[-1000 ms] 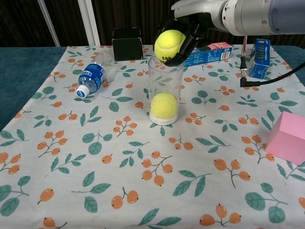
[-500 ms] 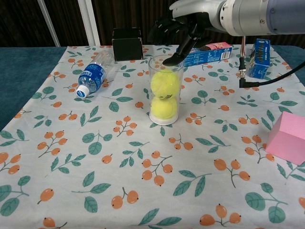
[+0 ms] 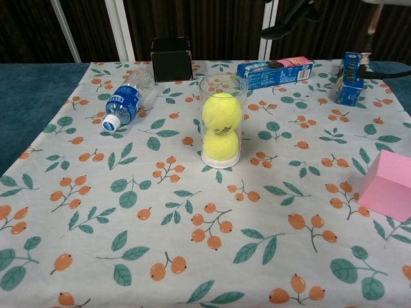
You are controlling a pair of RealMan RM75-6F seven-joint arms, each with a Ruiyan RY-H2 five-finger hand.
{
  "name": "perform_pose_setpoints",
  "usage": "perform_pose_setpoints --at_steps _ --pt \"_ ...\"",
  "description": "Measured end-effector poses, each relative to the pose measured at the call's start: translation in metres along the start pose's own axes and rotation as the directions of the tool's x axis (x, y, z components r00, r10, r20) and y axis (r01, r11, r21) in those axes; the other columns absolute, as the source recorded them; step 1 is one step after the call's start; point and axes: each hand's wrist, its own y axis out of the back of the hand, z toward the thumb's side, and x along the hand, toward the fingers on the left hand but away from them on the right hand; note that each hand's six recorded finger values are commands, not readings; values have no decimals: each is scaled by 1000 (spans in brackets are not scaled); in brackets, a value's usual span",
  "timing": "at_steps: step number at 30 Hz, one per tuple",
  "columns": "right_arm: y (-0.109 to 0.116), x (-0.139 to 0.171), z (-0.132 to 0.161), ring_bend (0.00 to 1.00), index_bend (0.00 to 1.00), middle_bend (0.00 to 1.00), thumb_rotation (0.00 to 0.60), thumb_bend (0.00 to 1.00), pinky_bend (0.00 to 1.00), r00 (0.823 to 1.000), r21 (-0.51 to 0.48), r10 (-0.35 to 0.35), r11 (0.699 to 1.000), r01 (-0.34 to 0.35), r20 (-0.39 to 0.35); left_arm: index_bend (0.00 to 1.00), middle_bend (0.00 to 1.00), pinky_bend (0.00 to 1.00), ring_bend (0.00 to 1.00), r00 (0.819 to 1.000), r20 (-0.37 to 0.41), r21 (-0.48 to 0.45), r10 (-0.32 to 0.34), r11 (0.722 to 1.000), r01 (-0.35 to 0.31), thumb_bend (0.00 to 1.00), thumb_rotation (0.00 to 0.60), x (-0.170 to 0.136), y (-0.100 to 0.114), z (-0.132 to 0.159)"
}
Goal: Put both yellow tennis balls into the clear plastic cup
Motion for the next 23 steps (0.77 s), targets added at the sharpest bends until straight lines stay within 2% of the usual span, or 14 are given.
perform_pose_setpoints --at_steps 4,9,16,23 --pt "18 24 -30 146 187 173 600 368 63 997 59 -71 996 70 16 64 0 46 0 1000 10 -2 8 1000 -8 89 600 0 0 2" --pt "25 69 -67 138 173 170 600 368 60 991 148 -131 981 125 27 63 0 37 0 1000 19 -5 24 1000 -24 89 600 -1 0 5" --pt "13 158 -116 107 164 161 600 368 43 981 256 -179 954 155 75 64 0 37 0 1000 11 -7 27 1000 -27 88 600 -3 -1 5" --pt "-8 206 -142 99 163 156 600 368 41 973 380 -197 915 138 121 63 0 37 0 1000 18 1 21 1000 -21 89 600 -2 -3 6"
